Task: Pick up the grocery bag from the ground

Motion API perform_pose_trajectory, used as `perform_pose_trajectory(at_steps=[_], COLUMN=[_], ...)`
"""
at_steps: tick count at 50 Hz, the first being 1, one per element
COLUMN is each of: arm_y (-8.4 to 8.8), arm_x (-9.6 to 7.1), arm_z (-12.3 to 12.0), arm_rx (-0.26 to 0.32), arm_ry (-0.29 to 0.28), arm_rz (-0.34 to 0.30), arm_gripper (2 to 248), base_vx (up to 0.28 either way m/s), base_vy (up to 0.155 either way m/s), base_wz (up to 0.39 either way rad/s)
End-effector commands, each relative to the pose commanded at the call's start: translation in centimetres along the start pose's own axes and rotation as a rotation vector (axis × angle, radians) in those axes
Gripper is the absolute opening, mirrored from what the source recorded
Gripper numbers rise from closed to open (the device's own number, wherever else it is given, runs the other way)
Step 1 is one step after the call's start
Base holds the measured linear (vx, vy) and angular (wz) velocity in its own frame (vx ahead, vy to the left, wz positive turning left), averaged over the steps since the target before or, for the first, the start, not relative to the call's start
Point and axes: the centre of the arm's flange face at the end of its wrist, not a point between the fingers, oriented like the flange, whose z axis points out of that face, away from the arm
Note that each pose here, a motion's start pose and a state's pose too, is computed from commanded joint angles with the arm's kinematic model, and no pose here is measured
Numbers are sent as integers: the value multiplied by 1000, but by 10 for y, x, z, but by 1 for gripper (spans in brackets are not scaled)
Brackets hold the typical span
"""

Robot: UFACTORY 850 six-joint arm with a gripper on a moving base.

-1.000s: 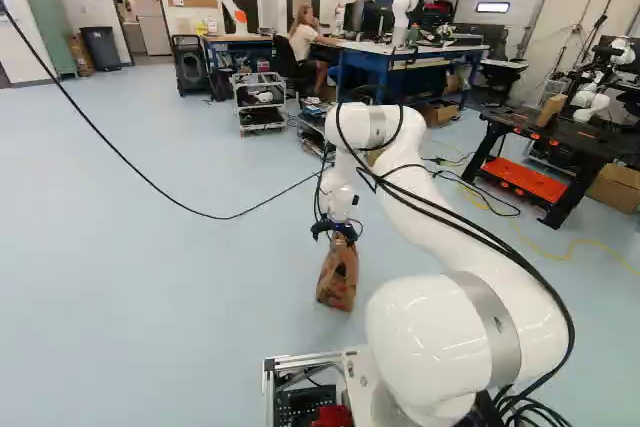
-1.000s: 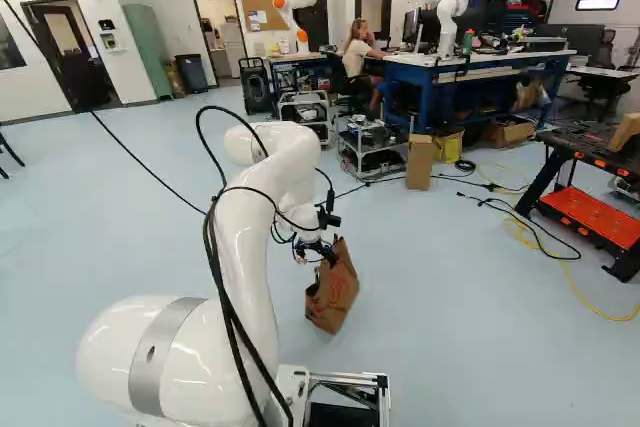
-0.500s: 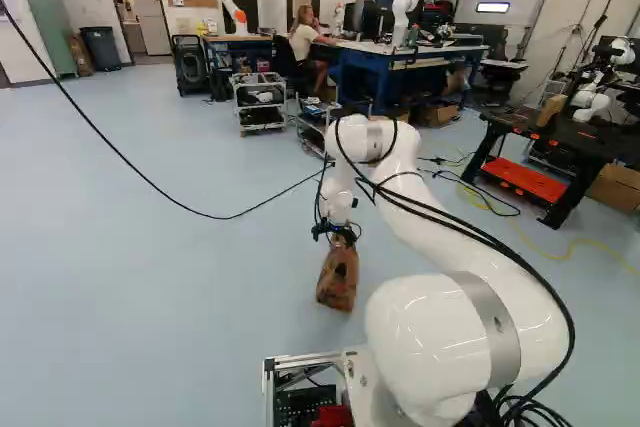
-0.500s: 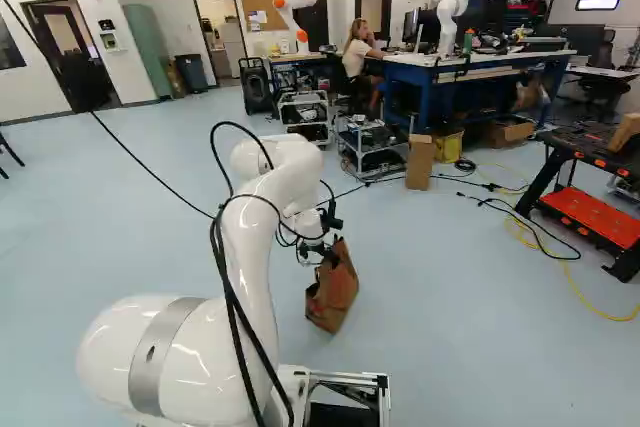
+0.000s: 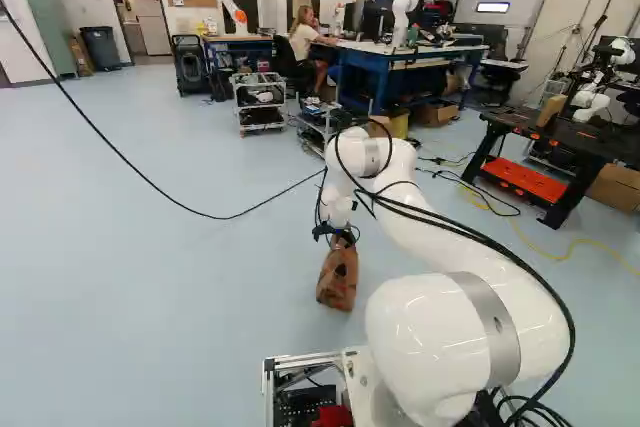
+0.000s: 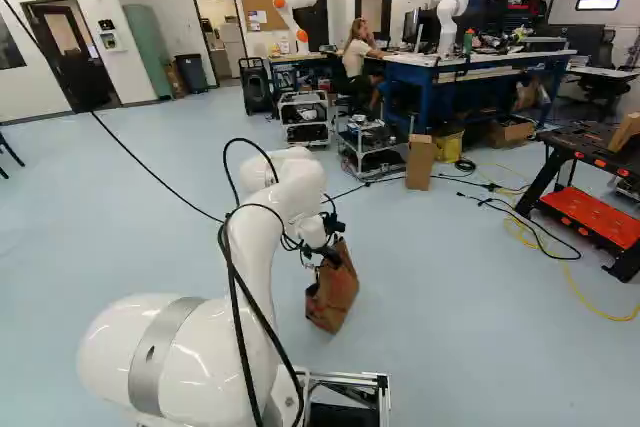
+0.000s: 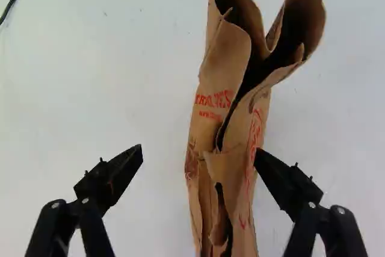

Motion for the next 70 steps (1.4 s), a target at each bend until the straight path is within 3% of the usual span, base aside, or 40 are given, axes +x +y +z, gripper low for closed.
perform_pose_trajectory(at_steps=[24, 25, 29, 30, 34, 35, 39, 40, 44, 45, 50, 51, 55, 56, 70], arm_y=[3, 3, 3, 3, 3, 3, 3, 3, 3, 3, 3, 3, 3, 3, 2], arm_x=[-8, -9, -9, -9, -10, -10, -10, -10, -10, -10, -10, -10, -9, -9, -3], arm_z=[35, 35, 37, 37, 38, 38, 38, 38, 38, 38, 38, 38, 37, 37, 19], arm_rx=[1, 1, 1, 1, 1, 1, 1, 1, 1, 1, 1, 1, 1, 1, 1], arm_ry=[5, 5, 5, 5, 6, 6, 6, 6, 6, 6, 6, 6, 6, 5, 5], arm_rz=[1, 1, 1, 1, 1, 1, 1, 1, 1, 1, 1, 1, 1, 1, 1], arm_gripper=[247, 230, 230, 193, 193, 155, 155, 117, 117, 79, 79, 43, 43, 30, 30], base_vx=[0, 0, 0, 0, 0, 0, 0, 0, 0, 0, 0, 0, 0, 0, 0], base_vy=[0, 0, 0, 0, 0, 0, 0, 0, 0, 0, 0, 0, 0, 0, 0], base_wz=[0, 0, 0, 0, 0, 0, 0, 0, 0, 0, 0, 0, 0, 0, 0])
